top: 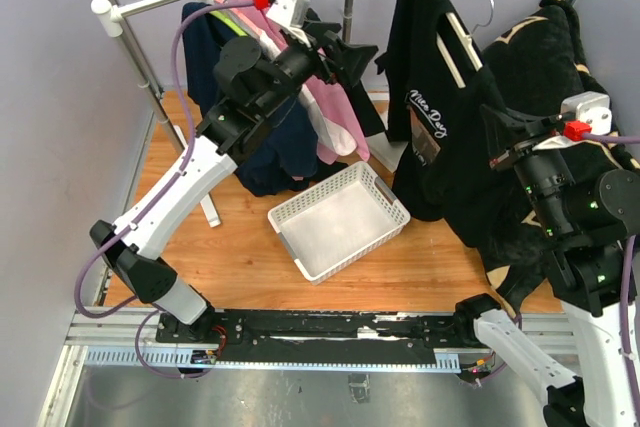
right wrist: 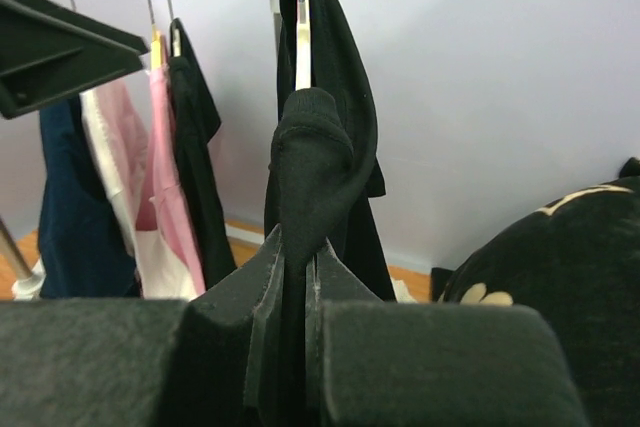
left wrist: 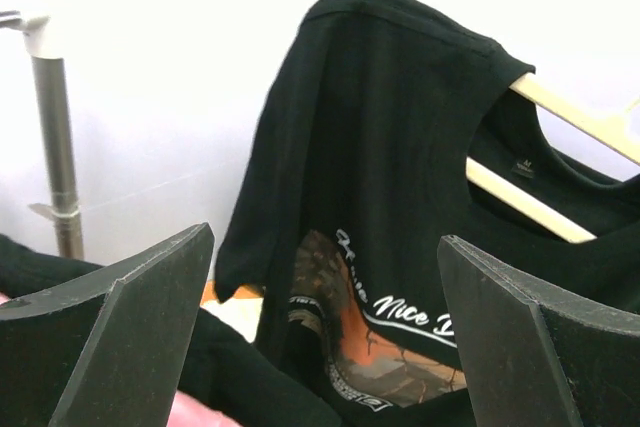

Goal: Remove the t-shirt from the hanger

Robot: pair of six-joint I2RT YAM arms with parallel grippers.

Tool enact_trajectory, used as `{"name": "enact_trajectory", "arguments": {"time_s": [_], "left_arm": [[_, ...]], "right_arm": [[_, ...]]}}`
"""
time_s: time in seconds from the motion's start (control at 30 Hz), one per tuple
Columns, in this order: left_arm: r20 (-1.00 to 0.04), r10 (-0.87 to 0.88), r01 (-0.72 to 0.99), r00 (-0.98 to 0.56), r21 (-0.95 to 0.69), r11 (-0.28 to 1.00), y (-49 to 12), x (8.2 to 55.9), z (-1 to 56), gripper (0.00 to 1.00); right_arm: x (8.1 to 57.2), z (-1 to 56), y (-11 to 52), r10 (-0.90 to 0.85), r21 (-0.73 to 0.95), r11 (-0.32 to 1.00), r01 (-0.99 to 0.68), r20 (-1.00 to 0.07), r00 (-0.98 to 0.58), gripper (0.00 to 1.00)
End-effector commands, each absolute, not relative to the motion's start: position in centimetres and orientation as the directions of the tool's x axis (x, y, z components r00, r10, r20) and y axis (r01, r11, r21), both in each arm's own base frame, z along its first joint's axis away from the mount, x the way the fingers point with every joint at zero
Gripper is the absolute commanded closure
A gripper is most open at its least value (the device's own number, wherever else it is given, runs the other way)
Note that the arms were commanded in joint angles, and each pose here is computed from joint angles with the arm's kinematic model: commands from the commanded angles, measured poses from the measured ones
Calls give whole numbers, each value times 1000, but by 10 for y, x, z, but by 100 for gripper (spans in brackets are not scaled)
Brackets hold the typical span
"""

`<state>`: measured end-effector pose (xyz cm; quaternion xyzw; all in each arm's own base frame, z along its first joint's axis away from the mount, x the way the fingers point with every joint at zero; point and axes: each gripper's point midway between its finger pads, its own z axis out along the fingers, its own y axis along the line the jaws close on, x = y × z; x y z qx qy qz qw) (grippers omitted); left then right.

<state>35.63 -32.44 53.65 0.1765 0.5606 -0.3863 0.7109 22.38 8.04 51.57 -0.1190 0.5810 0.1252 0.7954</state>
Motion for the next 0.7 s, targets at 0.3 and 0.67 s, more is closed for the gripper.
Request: {"name": "enact_trajectory", "arguments": {"time_s": [0.3, 0.67], "left_arm": [[-921, -321, 759, 221, -45, 649, -381, 338, 518, 0], [-925, -297, 695, 236, -52, 717, -391, 365, 505, 7]], "right_arm": [[207, 498, 107, 181, 24, 869, -494, -945, 272, 99], [197, 495, 109, 193, 26, 852, -523, -944, 267, 99]]}}
